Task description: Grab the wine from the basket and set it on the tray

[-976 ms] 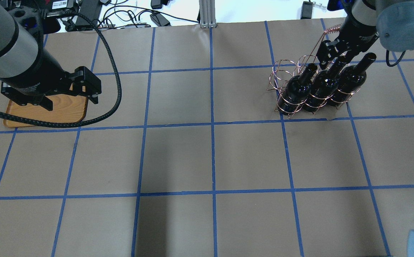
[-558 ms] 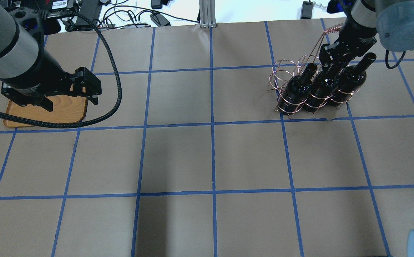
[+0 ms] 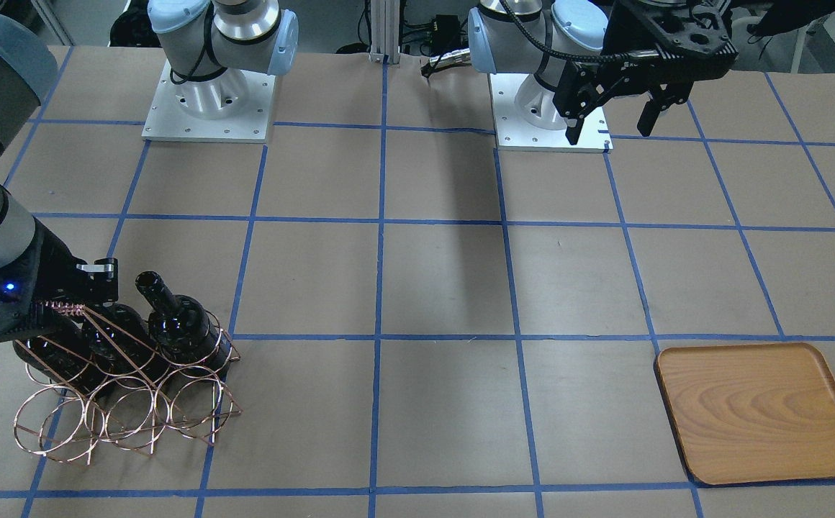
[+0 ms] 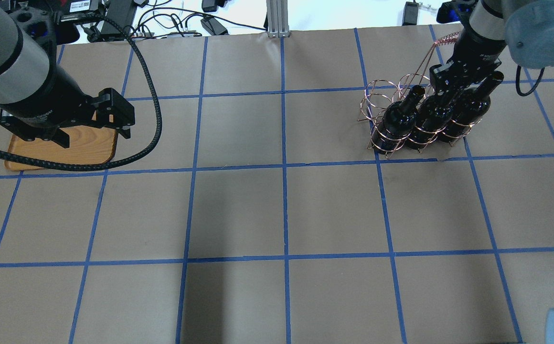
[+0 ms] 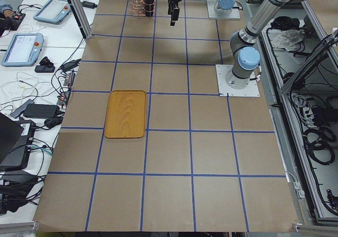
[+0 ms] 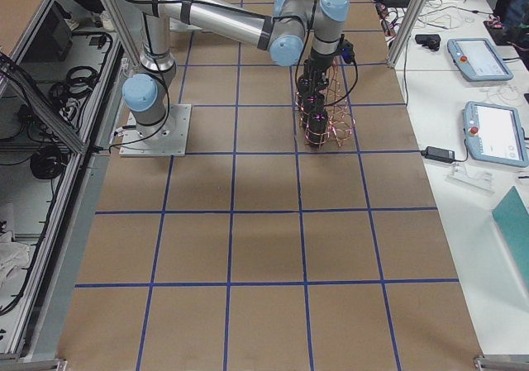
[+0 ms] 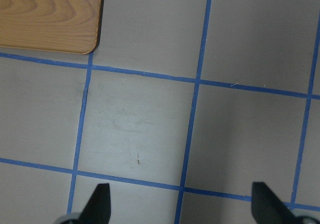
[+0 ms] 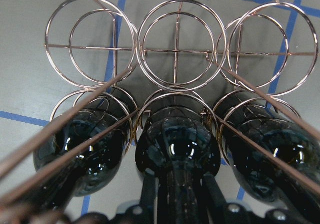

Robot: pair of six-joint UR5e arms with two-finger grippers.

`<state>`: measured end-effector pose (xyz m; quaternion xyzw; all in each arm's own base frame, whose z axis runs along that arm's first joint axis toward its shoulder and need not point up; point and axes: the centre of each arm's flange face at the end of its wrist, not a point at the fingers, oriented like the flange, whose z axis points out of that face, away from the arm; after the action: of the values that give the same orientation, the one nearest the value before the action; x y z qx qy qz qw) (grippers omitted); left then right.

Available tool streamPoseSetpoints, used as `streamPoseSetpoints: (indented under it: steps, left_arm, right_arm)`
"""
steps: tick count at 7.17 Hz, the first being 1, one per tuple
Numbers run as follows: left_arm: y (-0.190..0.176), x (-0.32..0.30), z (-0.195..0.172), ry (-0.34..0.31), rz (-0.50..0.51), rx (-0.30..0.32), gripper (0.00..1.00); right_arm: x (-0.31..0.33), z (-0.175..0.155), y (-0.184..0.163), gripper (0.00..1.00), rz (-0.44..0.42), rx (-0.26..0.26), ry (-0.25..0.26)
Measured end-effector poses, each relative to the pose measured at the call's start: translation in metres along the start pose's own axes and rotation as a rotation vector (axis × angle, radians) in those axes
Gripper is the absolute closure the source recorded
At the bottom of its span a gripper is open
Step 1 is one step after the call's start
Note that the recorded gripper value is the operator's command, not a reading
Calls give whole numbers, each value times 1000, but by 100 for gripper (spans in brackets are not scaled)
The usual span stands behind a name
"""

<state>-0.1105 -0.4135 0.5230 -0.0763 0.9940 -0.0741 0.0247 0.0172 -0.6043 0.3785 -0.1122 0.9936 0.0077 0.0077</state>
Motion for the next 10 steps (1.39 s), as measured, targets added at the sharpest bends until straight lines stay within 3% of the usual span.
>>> streamPoseSetpoints:
  steps: [1,2,6,10]
  left_arm:
    - [0,0,0,0,0,1,0]
    - [0,0,0,-1,1,1,0]
    - [-1,0,6,-1,0,-10,0]
    - [-2,-3,1,-2,-5,0,0]
  right_arm:
    - [0,0,0,87,0,-2,-1]
    - [0,0,0,100,0,-3,-2]
    - [1,-10,-3,100,0,14,8]
    - [-2,-76,8,100,1,4,28]
